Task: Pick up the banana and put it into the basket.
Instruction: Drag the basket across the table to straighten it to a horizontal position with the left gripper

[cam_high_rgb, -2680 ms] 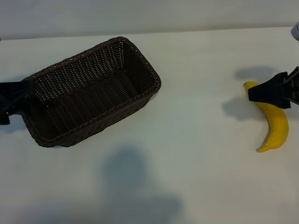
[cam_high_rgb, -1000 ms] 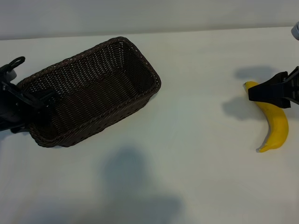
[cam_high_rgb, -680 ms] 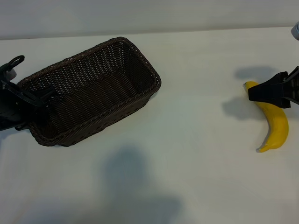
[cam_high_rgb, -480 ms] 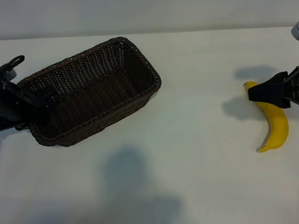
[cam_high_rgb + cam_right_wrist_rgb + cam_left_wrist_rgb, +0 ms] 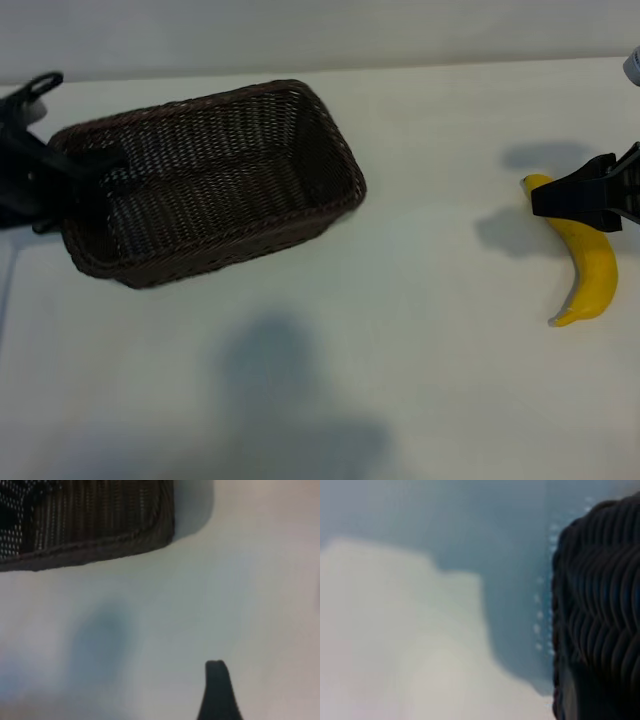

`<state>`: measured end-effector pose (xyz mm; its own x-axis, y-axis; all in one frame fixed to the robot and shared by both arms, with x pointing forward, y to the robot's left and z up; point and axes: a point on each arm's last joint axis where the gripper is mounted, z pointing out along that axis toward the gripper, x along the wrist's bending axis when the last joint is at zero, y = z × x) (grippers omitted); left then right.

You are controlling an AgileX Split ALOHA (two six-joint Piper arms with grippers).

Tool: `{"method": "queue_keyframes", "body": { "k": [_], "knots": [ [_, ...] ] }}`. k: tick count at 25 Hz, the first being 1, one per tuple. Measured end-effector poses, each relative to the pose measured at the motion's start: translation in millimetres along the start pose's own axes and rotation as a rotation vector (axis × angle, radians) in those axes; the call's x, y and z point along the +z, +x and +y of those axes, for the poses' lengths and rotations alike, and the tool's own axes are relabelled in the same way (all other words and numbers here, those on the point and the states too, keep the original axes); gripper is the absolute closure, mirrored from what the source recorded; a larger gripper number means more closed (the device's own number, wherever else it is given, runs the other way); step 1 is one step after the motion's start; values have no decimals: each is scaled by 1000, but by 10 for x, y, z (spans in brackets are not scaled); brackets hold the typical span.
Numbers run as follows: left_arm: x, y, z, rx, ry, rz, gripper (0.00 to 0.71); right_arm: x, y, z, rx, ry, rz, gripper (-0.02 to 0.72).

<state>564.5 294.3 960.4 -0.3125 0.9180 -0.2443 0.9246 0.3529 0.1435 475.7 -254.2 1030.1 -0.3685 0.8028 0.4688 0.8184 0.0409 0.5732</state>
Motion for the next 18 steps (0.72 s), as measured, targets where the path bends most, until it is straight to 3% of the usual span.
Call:
{"method": "queue_keyframes", "body": {
  "k": [8, 18],
  "knots": [
    [-317, -249, 220, 228, -20, -121, 546, 0, 0, 0, 0, 0, 0, 209],
    [-254, -352, 309, 364, 59, -147, 546, 0, 0, 0, 0, 0, 0, 209]
  ]
}}
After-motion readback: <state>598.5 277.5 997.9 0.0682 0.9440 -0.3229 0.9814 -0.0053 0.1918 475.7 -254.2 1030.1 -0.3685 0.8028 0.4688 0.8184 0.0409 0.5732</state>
